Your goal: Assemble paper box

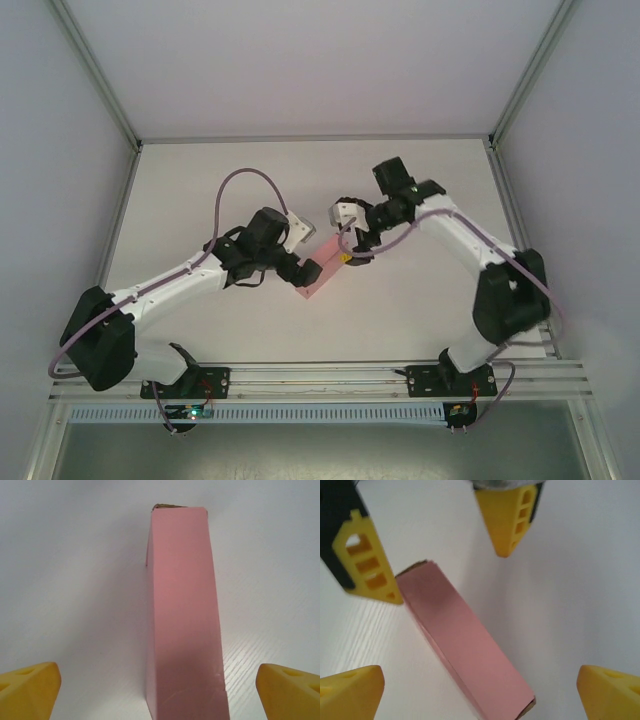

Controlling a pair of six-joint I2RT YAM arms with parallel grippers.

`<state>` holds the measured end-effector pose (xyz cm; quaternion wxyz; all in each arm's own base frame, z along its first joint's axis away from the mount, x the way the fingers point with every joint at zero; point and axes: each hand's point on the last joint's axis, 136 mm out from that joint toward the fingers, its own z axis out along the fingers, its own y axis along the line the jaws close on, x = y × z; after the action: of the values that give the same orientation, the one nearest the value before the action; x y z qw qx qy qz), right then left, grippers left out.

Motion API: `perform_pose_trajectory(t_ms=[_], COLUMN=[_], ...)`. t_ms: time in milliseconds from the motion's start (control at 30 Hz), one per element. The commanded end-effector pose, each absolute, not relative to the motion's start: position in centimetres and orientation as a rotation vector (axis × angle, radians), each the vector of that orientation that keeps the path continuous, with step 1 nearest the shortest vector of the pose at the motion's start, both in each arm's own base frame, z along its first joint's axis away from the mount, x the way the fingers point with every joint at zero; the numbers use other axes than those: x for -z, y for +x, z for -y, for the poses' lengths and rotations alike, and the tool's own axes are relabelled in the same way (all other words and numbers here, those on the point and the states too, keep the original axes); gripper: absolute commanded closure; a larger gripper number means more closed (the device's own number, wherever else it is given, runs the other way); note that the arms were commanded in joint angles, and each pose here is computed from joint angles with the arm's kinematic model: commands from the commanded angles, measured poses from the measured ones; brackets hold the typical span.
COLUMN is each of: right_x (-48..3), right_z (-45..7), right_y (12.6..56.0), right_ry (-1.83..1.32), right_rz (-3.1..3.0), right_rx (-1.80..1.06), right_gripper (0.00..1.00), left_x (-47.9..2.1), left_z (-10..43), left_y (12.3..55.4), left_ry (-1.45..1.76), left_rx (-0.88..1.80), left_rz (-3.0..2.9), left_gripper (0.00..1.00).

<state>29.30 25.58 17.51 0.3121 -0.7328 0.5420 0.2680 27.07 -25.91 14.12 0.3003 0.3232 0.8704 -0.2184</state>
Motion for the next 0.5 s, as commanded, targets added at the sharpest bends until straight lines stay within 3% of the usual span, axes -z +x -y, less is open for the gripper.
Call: perform_pose_trajectory(t_ms=[0,267,467], right_x=[-15.5,-11.2,-8.5], right_z=[-24.9,-27.6,-27.5], right_y=[25.9,28.9,29.1], right_ry=[-2.216,-2.275,-2.31], right_rz=[-1.311,-1.366,-1.433], right_rx=[-0.843,-0.751,-0.656], right_gripper=[0.02,0.03,0.16], left_x=[-14.2,-13.9,-13.8], left_z=[24.7,24.4,24.1], left_y=[27.3,27.1,27.3], left_ry=[0.814,0.802,0.784], left_rx=[0.549,0.553,0.543], left_rz=[-2.319,-2.327,-2.32], left_gripper=[0.0,0.0,0.0])
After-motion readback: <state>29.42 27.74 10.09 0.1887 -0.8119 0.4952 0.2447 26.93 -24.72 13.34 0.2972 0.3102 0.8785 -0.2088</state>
